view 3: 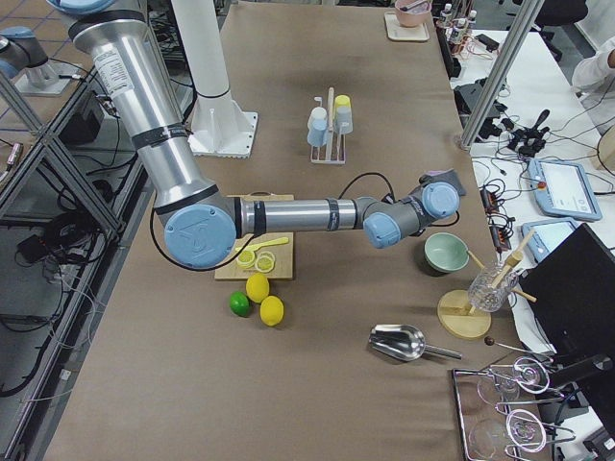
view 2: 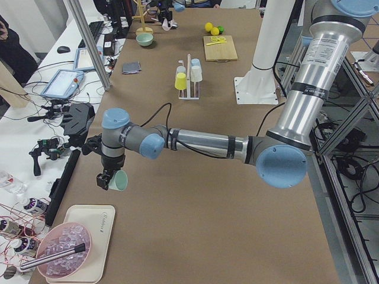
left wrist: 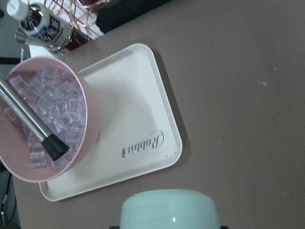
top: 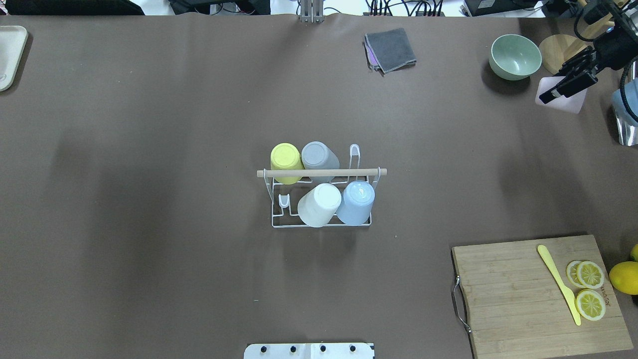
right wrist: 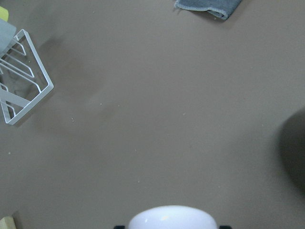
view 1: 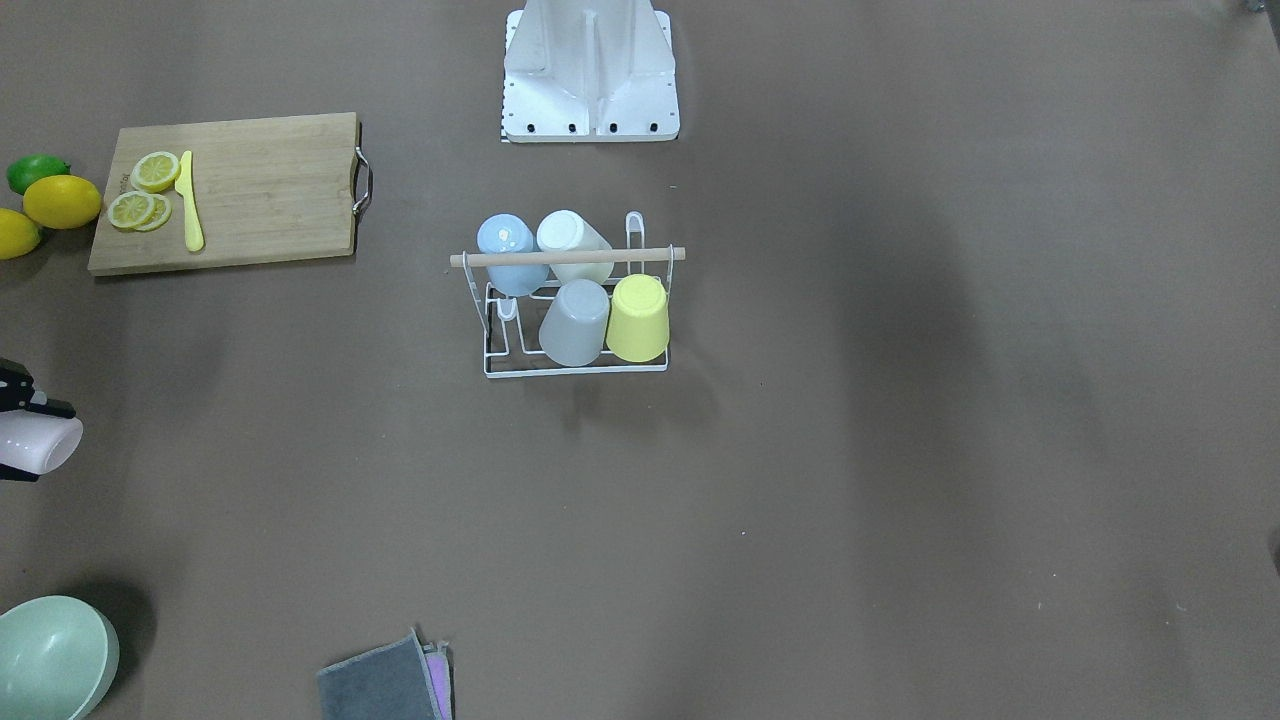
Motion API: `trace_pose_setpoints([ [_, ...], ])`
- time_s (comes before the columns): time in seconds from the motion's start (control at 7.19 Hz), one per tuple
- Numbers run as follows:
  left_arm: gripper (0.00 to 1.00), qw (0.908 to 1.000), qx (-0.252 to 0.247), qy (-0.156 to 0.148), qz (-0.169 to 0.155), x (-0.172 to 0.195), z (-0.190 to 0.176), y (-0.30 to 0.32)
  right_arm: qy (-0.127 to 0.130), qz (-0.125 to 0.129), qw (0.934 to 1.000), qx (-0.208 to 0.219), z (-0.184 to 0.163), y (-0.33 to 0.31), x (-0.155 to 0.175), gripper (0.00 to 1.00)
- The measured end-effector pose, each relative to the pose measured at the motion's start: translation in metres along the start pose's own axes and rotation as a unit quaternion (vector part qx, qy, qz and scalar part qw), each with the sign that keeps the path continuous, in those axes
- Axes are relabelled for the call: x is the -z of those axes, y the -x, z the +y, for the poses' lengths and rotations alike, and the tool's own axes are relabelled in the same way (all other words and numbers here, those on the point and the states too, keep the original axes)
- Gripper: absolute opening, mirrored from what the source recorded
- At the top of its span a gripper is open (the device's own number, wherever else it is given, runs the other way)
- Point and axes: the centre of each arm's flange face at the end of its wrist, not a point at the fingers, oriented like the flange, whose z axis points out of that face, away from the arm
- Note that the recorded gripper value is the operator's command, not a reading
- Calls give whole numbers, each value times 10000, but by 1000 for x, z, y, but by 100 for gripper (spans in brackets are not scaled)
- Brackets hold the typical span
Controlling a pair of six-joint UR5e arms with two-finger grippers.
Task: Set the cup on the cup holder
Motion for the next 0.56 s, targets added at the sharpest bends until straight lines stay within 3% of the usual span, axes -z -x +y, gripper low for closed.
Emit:
trace_pose_setpoints([
  [0.56,0,9980,155,-531,294,37,100,-58,-140,37,9991,386,23,4,-2,7],
])
